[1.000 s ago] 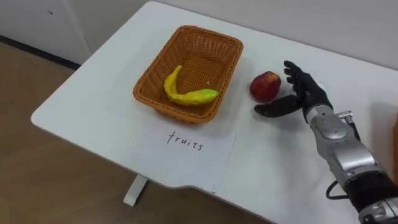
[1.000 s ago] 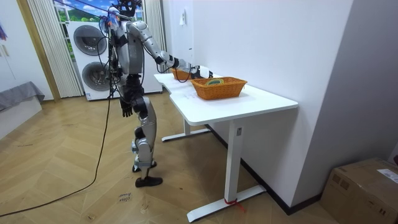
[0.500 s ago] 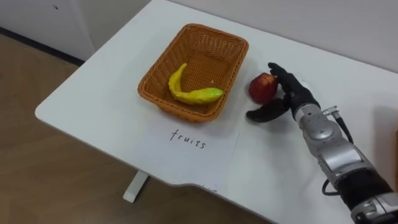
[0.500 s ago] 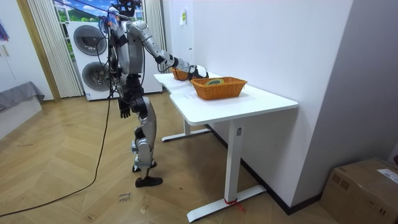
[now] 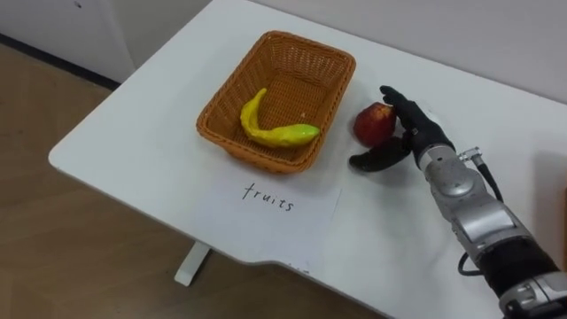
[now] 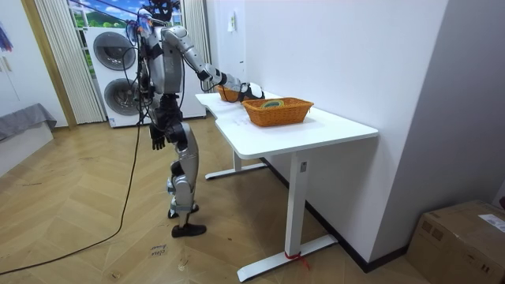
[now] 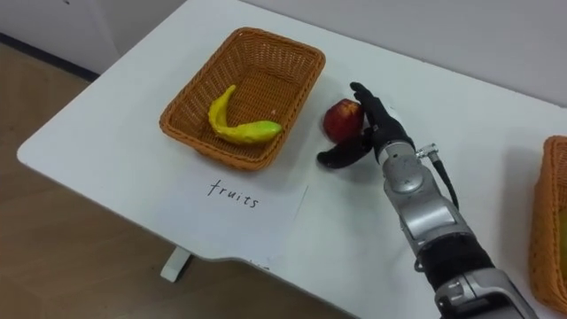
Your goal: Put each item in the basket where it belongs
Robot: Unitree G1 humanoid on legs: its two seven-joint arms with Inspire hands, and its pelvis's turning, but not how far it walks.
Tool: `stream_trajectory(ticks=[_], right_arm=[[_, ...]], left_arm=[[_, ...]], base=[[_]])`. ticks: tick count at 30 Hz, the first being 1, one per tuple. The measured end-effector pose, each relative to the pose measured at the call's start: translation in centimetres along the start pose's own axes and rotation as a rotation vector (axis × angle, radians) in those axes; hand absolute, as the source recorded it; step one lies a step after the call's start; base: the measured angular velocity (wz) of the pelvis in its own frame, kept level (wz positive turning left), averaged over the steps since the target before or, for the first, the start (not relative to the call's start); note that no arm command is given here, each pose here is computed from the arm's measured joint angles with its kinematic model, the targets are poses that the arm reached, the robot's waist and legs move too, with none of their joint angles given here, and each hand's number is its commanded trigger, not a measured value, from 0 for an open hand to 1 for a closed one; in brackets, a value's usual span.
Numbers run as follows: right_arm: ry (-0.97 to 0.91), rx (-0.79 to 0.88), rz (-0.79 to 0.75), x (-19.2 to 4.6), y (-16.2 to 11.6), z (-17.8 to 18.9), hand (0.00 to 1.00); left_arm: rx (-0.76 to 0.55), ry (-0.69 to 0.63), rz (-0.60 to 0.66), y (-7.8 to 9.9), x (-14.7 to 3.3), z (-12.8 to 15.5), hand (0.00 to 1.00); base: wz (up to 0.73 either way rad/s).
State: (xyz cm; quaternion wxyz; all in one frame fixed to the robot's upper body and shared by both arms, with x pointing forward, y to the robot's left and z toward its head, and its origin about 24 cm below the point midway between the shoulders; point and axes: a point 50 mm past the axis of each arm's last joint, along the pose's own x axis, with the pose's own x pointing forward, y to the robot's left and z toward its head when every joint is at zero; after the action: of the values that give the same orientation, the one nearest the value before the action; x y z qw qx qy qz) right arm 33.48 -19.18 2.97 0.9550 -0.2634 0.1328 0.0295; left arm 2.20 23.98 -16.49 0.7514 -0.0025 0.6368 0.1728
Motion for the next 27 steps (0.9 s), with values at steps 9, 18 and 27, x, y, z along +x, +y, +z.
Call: stream_trajectory(ticks=[9, 18, 27], right_arm=[[0.008, 0.020, 0.000, 0.00, -0.07, -0.17, 0.00], [0.014, 0.040, -0.005, 0.01, -0.12, -0.27, 0.00], [0.014, 0.048, -0.015, 0.01, -0.27, -0.26, 1.00]], left_arm=[[-0.004, -0.002, 0.001, 0.03, -0.01, 0.04, 0.00], [-0.002, -0.001, 0.000, 0.00, -0.01, -0.01, 0.00], [0.000, 0.001, -0.020, -0.07, -0.02, -0.08, 0.00]], base=[[0.00], [0.01], [0.01]])
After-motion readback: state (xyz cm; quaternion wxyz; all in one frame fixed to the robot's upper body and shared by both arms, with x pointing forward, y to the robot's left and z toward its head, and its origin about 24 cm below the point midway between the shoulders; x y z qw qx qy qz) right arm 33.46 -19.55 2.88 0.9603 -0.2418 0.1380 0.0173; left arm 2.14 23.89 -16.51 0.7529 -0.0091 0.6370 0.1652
